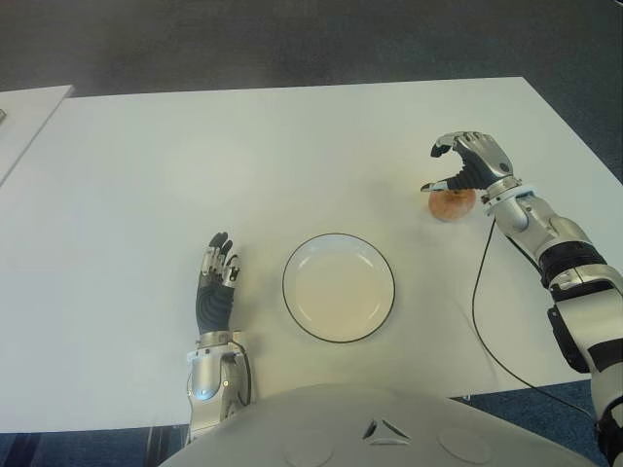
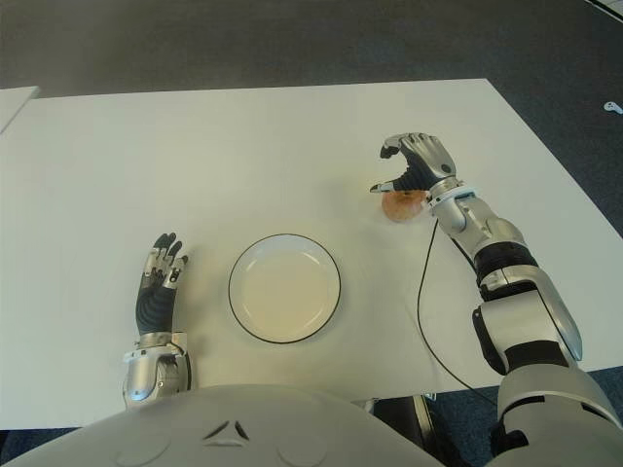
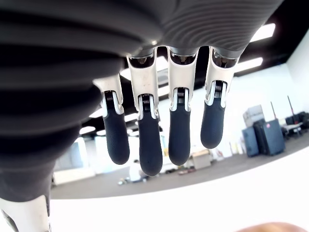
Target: Put the apples into the plate.
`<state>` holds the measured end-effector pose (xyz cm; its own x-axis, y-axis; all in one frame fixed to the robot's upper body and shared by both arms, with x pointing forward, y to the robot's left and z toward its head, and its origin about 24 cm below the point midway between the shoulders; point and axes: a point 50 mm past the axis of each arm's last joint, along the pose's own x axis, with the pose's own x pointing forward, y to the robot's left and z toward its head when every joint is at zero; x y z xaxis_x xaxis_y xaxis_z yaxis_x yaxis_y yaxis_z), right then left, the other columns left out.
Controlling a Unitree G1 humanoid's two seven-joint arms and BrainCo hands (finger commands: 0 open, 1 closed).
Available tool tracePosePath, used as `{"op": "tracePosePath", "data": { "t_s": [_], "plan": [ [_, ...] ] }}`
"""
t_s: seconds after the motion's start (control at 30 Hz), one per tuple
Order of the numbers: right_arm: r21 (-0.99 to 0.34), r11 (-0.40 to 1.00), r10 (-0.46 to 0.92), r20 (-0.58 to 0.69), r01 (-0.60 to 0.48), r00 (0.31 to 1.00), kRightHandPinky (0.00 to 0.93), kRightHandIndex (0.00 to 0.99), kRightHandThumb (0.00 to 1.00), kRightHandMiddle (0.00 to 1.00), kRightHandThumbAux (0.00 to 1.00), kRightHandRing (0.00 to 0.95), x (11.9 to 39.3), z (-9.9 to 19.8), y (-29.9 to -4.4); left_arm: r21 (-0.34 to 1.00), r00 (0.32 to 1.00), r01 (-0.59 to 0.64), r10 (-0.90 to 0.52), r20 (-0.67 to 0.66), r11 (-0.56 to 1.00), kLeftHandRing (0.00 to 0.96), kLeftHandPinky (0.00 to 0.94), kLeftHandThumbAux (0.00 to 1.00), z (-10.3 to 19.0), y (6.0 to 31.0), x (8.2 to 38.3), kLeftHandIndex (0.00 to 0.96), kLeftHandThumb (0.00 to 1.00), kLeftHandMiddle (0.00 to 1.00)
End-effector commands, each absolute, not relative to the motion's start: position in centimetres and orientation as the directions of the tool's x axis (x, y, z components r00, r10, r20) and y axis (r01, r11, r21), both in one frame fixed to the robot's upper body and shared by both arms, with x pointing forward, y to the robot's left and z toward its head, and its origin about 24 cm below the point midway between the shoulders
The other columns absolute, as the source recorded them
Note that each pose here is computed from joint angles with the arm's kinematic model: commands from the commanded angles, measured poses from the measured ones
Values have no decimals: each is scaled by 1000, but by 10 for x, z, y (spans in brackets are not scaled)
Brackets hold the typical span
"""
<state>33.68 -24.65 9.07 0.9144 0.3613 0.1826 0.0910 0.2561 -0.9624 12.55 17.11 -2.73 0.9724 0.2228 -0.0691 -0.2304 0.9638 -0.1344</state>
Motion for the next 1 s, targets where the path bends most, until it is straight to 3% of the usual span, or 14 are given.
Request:
{"op": "tracePosePath", "data": {
  "t_s": [0.03, 0.67, 0.73, 0.77, 0.8, 0.83, 0.87, 0.93, 1.0],
  "plan": [
    [-961, 264, 386, 181, 80, 905, 850, 440, 713, 893, 714, 865, 335, 95, -244, -127, 958, -252, 229, -175, 959, 0, 0, 512, -43, 172, 113, 21, 193, 0],
    [-967, 247, 386, 155, 61, 909, 840, 440, 712, 891, 714, 863, 334, 91, -243, -114, 961, -239, 218, -173, 964, 0, 0, 511, -43, 174, 112, 9, 169, 0],
    [-977, 212, 389, 117, 35, 914, 724, 438, 702, 795, 715, 761, 335, 90, -243, -113, 960, -242, 221, -173, 964, 0, 0, 509, -43, 174, 113, 9, 172, 0],
    [-981, 194, 392, 97, 21, 915, 598, 431, 693, 661, 717, 624, 335, 89, -244, -113, 959, -243, 222, -174, 963, 0, 0, 507, -43, 174, 112, 9, 174, 0],
    [-986, 168, 396, 66, -1, 916, 552, 429, 689, 612, 718, 575, 335, 88, -244, -112, 959, -243, 222, -177, 963, 0, 0, 507, -43, 173, 112, 9, 175, 0],
    [-988, 151, 398, 45, -16, 916, 412, 377, 509, 470, 648, 432, 335, 87, -245, -112, 959, -243, 222, -178, 963, 0, 0, 506, -43, 173, 112, 9, 177, 0],
    [-992, 116, 401, 2, -49, 916, 322, 343, 389, 379, 604, 340, 335, 86, -246, -113, 959, -245, 223, -178, 963, 0, 0, 506, -43, 173, 112, 9, 178, 0],
    [-993, 61, 400, -70, -102, 914, 164, 222, 274, 213, 528, 174, 335, 84, -248, -117, 959, -247, 225, -175, 962, 0, 0, 505, -43, 172, 112, 12, 182, 0],
    [-989, 22, 391, -126, -146, 912, 84, 131, 213, 109, 435, 89, 334, 81, -250, -122, 959, -247, 225, -170, 961, 0, 0, 504, -42, 172, 112, 14, 184, 0]
  ]
}}
